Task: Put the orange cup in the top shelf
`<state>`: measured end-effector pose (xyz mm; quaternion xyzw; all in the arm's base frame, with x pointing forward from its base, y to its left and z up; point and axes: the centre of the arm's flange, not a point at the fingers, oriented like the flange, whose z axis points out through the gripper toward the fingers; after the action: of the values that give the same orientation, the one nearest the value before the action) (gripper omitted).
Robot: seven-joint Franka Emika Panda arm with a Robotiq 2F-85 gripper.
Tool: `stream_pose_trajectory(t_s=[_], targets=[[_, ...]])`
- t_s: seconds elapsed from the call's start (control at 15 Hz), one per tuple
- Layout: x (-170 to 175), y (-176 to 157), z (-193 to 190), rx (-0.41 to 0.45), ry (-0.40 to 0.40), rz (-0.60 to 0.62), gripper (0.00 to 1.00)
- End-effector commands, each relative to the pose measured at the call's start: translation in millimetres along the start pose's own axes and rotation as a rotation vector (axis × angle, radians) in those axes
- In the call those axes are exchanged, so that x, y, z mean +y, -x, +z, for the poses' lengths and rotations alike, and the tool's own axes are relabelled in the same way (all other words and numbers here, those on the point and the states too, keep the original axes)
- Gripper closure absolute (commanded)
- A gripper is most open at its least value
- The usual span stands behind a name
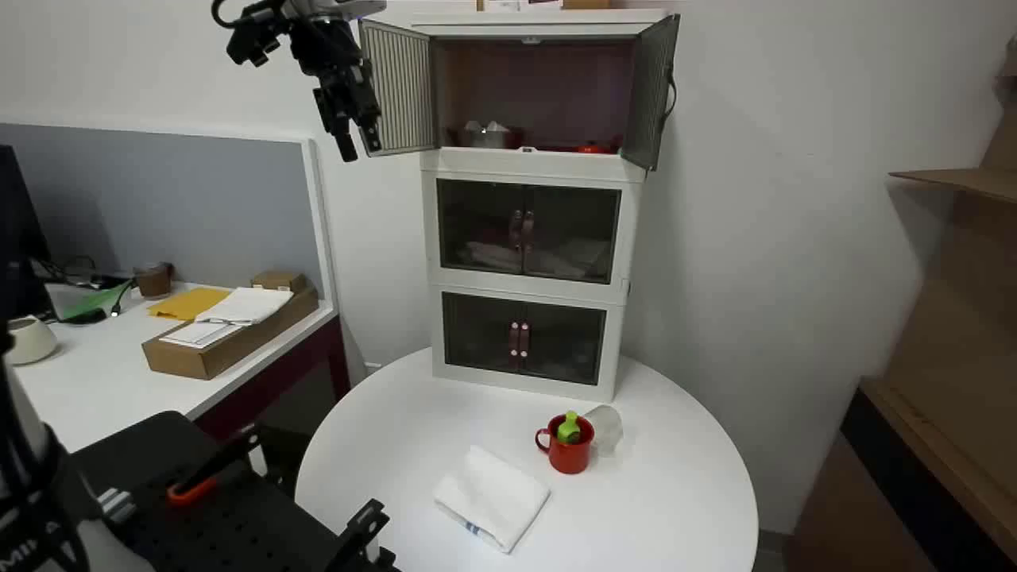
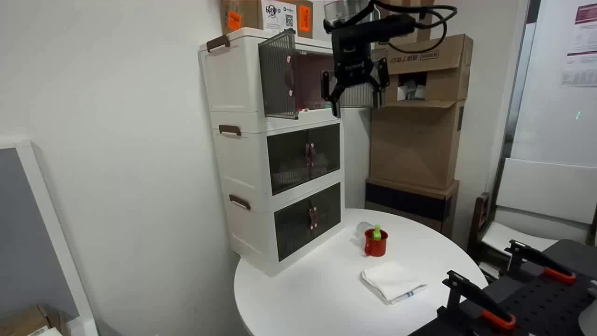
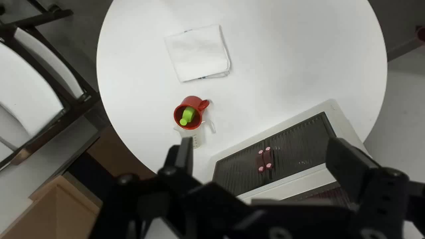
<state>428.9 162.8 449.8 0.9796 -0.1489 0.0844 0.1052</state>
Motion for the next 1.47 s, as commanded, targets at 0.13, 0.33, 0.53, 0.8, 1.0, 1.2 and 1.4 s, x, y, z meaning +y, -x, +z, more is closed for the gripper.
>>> stream_pose_trajectory(t_s=[0.13,0.33,0.53,0.8,1.0,1.2,1.4], targets=[[2,-7,0,0.004,-0.029,0.082,0.00],[14,-22,2,-0.018,-0.069,0.255,0.00],[36,-41,7,-0.011,-0.101,0.406,0.00],[60,-67,21,0.008,-0.145,0.611,0.00],[76,-88,42,0.028,-0.173,0.769,0.00],[90,-104,69,0.037,-0.204,0.913,0.00],[105,-115,98,0.039,-0.224,0.991,0.00]])
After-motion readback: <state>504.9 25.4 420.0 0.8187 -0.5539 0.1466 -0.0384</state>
